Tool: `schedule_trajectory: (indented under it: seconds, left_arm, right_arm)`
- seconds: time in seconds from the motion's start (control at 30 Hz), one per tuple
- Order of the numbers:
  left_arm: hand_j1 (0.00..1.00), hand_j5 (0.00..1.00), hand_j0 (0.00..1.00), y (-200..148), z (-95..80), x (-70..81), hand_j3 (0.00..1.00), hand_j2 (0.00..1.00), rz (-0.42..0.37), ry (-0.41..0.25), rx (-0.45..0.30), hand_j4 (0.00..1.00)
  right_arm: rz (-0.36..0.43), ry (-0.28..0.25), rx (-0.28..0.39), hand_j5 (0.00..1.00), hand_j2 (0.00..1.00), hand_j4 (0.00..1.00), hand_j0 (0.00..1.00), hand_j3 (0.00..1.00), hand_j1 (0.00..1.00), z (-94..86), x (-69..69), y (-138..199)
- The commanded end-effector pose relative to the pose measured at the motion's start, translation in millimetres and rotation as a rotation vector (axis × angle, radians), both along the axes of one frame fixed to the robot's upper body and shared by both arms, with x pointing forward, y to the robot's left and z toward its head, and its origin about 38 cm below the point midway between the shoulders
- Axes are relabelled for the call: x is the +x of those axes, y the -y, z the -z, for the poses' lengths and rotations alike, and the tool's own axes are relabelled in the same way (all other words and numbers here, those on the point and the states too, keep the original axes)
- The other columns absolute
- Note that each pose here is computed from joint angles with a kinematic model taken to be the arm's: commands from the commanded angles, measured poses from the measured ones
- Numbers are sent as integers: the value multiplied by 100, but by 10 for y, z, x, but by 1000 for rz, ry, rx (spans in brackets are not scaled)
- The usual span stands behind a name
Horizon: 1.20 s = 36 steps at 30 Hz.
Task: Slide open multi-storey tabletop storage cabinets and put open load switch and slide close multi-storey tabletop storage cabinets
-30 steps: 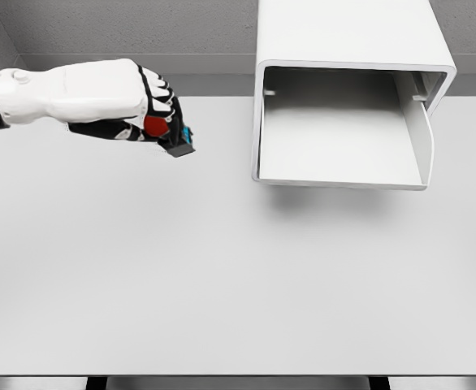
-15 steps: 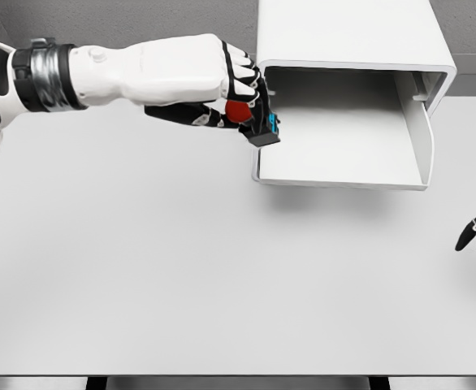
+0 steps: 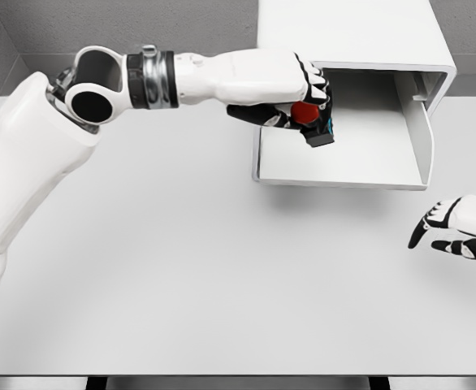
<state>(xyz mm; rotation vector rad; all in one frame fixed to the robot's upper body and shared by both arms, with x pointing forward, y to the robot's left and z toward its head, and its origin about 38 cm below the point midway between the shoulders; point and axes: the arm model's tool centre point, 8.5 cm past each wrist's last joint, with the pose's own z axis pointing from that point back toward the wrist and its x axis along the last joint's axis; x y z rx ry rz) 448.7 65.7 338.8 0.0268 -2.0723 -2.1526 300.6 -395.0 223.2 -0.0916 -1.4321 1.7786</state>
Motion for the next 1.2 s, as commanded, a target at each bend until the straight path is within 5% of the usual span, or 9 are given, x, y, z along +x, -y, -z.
schedule_trajectory:
  seconds: [0.0,0.13,0.33,0.5,1.17]
  left_arm:
    - [49,49,49,42,56,53,49,49,-15,-14,7,49]
    - [64,64,64,61,112,120,64,64,-30,-35,9,64]
    - [100,100,100,88,106,185,100,100,-41,-48,6,100]
    - [100,100,100,140,94,169,100,100,-31,-47,1,100]
    - [100,100,100,474,-219,90,100,100,31,9,-29,100]
  right_arm:
    - [-15,-45,1,55,55,55,55,55,55,135,-42,-53]
    - [-16,-45,-5,55,55,55,55,55,55,144,-44,-53]
    - [-23,1,-7,55,55,55,55,55,55,2,41,-72]
    - [-25,40,-6,56,56,56,56,56,56,-117,110,-80]
    - [-34,29,-3,57,57,57,57,57,57,-83,109,-110]
